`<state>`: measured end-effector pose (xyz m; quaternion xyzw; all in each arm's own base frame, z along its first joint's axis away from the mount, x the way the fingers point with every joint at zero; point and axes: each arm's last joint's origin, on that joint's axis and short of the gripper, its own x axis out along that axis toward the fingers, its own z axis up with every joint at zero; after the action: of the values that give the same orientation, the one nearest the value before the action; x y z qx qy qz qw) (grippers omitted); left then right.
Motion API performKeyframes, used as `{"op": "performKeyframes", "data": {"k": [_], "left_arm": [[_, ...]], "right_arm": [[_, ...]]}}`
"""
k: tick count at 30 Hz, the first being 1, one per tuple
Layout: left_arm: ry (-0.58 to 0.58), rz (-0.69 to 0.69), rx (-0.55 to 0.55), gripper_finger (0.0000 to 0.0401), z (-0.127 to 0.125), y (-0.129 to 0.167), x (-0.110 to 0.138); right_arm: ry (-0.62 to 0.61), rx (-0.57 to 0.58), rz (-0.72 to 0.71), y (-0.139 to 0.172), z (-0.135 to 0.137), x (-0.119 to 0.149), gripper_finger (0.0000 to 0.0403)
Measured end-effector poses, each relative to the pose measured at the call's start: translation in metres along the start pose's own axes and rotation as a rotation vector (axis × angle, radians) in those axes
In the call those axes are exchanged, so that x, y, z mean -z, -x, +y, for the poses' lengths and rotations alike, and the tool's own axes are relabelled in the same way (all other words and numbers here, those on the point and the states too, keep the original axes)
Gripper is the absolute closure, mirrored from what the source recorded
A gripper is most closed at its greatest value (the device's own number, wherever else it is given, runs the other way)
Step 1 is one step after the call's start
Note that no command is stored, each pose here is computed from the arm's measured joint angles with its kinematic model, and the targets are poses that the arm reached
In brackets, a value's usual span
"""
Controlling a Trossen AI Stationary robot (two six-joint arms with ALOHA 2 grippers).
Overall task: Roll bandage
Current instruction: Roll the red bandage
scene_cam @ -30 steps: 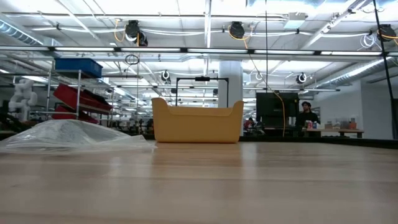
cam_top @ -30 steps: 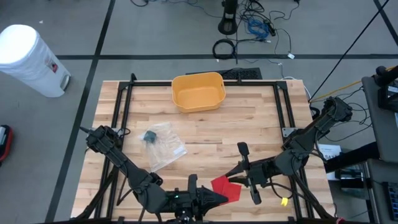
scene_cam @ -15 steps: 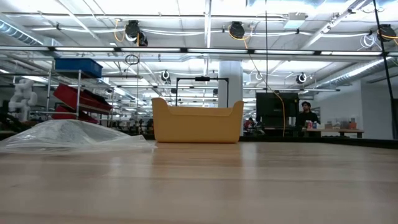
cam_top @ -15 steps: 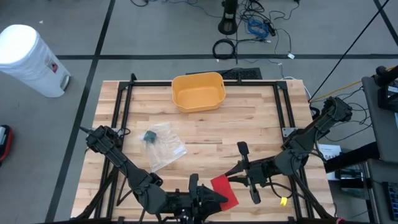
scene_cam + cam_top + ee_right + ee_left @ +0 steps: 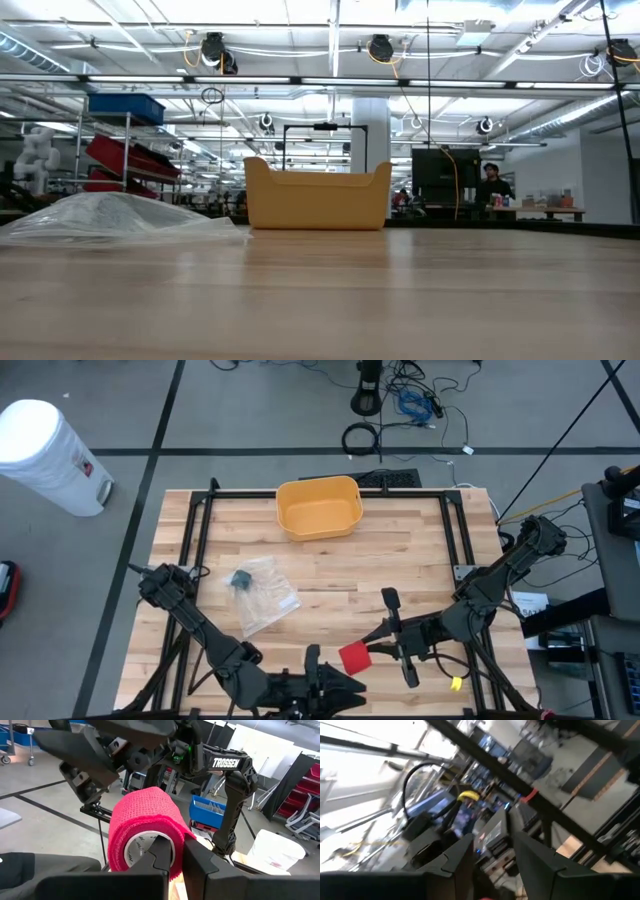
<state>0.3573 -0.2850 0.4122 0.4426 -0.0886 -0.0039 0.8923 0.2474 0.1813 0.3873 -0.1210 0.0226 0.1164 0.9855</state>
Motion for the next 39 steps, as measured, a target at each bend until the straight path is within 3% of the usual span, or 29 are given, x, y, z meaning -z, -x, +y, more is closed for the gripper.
{"op": "performKeyframes", "data": {"k": [3, 7, 12, 15, 17, 21, 28, 39], "left_arm": [[0.004, 0.055, -0.055, 0.0253, -0.002, 0.007, -0.008], [0.117, 0.139, -0.129, 0.0253, -0.009, 0.025, -0.026], [0.309, 0.209, -0.073, 0.0253, -0.031, 0.045, -0.037], [0.471, 0.259, -0.039, 0.0253, -0.046, 0.048, -0.033], [0.520, 0.304, -0.022, 0.0253, -0.059, 0.047, -0.027], [0.491, 0.373, -0.035, 0.0253, -0.084, 0.033, -0.008], [0.522, 0.442, -0.140, 0.0253, -0.081, 0.011, 0.018], [0.638, 0.406, -0.089, 0.0253, -0.081, 0.007, 0.020]], "right_arm": [[0.002, -0.002, 0.006, 0.000, 0.000, 0.001, 0.0384], [0.004, -0.011, 0.006, 0.001, 0.003, 0.000, 0.0384], [0.022, -0.022, -0.006, 0.002, 0.005, -0.001, 0.0384], [0.034, -0.024, -0.007, 0.003, 0.006, -0.001, 0.0384], [0.036, -0.026, -0.010, 0.003, 0.007, -0.002, 0.0384], [0.041, -0.031, -0.024, 0.005, 0.009, -0.004, 0.0384], [0.068, -0.037, -0.023, 0.006, 0.011, -0.004, 0.0384], [0.095, 0.043, 0.010, 0.006, 0.009, -0.002, 0.0384]]}}
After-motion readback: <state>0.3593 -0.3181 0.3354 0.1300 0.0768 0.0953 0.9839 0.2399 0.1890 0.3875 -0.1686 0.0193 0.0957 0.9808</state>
